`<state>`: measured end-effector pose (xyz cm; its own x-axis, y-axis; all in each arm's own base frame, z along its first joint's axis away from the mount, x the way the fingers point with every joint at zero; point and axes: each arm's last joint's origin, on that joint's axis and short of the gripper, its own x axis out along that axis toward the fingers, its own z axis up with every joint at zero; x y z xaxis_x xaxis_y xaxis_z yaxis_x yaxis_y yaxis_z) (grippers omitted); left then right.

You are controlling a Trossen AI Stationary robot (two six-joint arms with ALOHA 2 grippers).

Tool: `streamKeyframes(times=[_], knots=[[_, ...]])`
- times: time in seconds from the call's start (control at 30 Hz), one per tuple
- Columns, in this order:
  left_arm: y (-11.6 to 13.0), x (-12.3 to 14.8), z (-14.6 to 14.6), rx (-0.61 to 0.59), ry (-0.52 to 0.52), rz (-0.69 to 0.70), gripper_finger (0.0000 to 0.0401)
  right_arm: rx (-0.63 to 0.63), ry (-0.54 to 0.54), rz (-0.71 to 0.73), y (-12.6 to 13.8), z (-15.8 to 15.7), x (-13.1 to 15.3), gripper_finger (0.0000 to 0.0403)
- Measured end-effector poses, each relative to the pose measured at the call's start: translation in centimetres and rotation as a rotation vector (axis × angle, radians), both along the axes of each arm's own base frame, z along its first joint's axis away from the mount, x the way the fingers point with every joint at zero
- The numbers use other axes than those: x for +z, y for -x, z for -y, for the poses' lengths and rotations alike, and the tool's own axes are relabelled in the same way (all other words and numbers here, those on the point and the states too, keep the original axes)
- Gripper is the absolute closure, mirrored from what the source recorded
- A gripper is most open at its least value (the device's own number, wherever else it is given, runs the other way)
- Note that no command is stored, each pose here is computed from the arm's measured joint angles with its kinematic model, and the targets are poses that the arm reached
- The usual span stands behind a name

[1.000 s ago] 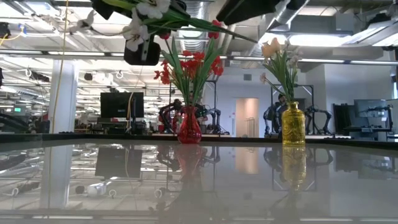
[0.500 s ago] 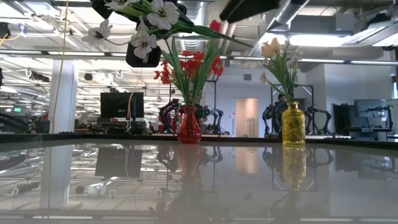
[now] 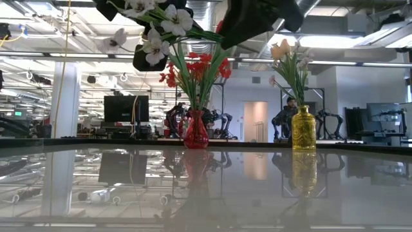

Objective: Sort flowers into vase by color
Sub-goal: Put the white flowers into the yellow vase

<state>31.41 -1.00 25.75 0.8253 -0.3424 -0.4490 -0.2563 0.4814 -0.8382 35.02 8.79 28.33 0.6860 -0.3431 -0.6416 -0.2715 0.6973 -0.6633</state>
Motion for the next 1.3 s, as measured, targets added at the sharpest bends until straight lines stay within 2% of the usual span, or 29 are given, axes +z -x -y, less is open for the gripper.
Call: streamKeyframes(times=[0.13, 0.3, 0.37, 0.47, 0.57, 0.63, 0.77, 0.83, 0.9, 1.07, 1.17, 1.3], knots=[[0.0, 0.0, -0.1, 0.028, -0.02, 0.0, 0.0391, -0.007, 0.01, -0.026, -0.2, 0.0, 0.3, 0.0284], [0.0, 0.0, -0.2, 0.022, -0.071, 0.02, 0.0348, -0.003, 0.013, -0.035, 0.2, -0.2, 0.5, 0.0372], [0.0, 0.0, -0.3, 0.013, -0.09, 0.029, 0.0322, -0.008, -0.01, -0.033, 0.4, -0.2, 0.7, 0.0373], [0.0, 0.2, -0.7, 0.019, -0.13, 0.048, 0.0279, -0.066, -0.139, -0.07, 0.9, 0.8, 0.7, 0.0373], [0.2, 1.0, -1.0, 0.025, -0.2, 0.108, 0.0241, -0.1, -0.274, -0.167, 1.9, 1.9, 0.6, 0.0373], [0.7, 2.1, -1.0, 0.032, -0.256, 0.168, 0.0222, -0.064, -0.353, -0.211, 2.7, 2.2, 0.7, 0.0373], [2.1, 4.8, -1.2, 0.061, -0.387, 0.318, 0.0197, 0.039, -0.531, -0.156, 5.5, 2.7, 1.3, 0.0373], [3.0, 6.1, -1.1, 0.08, -0.452, 0.374, 0.0193, 0.033, -0.591, -0.072, 7.4, 3.5, 1.5, 0.0373], [3.9, 7.2, -0.8, 0.092, -0.509, 0.419, 0.0192, 0.016, -0.637, 0.071, 9.7, 4.5, 1.8, 0.0373], [5.4, 8.8, 0.1, 0.137, -0.611, 0.488, 0.0192, 0.003, -0.696, 0.573, 15.1, 7.3, 1.2, 0.0373], [5.5, 8.9, 0.5, 0.158, -0.648, 0.485, 0.0192, -0.039, -0.64, 0.861, 17.8, 8.9, -0.4, 0.0373], [5.5, 8.8, 0.6, 0.172, -0.657, 0.471, 0.0192, -0.18, -0.479, 1.158, 20.7, 10.8, -3.0, 0.0373]])
